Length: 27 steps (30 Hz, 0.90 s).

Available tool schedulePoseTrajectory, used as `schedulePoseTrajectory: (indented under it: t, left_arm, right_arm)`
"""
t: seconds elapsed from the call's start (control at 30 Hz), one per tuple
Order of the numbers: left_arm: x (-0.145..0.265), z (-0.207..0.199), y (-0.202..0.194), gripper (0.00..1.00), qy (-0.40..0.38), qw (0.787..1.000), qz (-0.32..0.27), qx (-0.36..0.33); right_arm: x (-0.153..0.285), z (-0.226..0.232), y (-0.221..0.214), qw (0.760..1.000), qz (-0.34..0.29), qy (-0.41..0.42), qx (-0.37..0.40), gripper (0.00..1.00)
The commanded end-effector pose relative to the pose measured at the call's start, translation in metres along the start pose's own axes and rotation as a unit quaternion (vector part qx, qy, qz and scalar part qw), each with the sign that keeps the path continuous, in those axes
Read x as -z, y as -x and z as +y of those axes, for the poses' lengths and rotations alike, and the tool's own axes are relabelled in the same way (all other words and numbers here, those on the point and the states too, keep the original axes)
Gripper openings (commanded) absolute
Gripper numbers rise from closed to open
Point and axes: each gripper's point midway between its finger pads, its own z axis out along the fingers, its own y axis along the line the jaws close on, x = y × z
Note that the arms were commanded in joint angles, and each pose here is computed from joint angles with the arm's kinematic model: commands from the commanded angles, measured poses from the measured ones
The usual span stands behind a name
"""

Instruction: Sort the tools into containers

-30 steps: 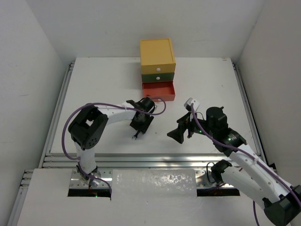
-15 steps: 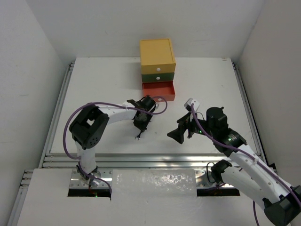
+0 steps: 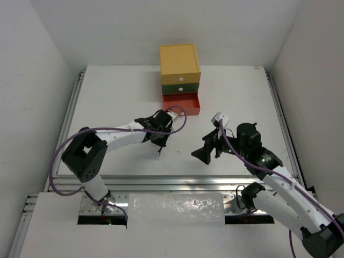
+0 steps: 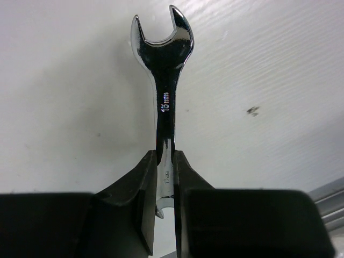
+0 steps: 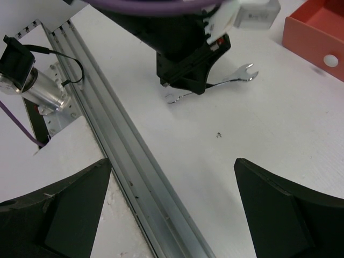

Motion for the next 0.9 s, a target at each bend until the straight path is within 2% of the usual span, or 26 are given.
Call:
schedulePoseTrajectory:
  t: [0.0, 0.2, 0.3, 0.33, 0.47, 0.6, 0.77, 0.87]
  left_arm:
    - [0.028, -0.012, 0.048, 0.0, -0.02, 0.994, -0.105, 0.008]
    - [0.069, -0.006, 0.098, 0.0, 0.002, 0.981, -0.195, -0.002]
    - [0.091, 0.007, 0.137, 0.0, 0.049, 0.97, -0.236, -0.04]
    - [0.099, 0.007, 0.154, 0.0, 0.061, 0.964, -0.248, -0.077]
    - [0.114, 0.009, 0.202, 0.0, 0.089, 0.933, -0.313, -0.151]
    - [0.108, 0.01, 0.241, 0.0, 0.097, 0.912, -0.332, -0.22]
    - [0.081, 0.031, 0.278, 0.0, 0.128, 0.891, -0.35, -0.259]
    - [0.063, 0.041, 0.286, 0.0, 0.122, 0.892, -0.347, -0.262]
  right_arm:
    - [0.0, 0.003, 0.009, 1.0, -0.018, 0.006, 0.012, 0.97]
    - [0.004, 0.003, 0.015, 0.999, -0.029, -0.002, 0.014, 0.96]
    - [0.007, 0.001, 0.019, 0.999, -0.041, -0.012, 0.018, 0.96]
    - [0.01, 0.003, 0.022, 0.999, -0.047, -0.012, 0.022, 0.97]
    - [0.014, 0.004, 0.024, 0.998, -0.052, -0.017, 0.024, 0.98]
    - [0.018, 0.005, 0.028, 0.998, -0.057, -0.019, 0.027, 0.99]
    - [0.023, 0.008, 0.032, 0.997, -0.063, -0.02, 0.031, 0.99]
    - [0.023, 0.007, 0.033, 0.997, -0.064, -0.021, 0.031, 0.99]
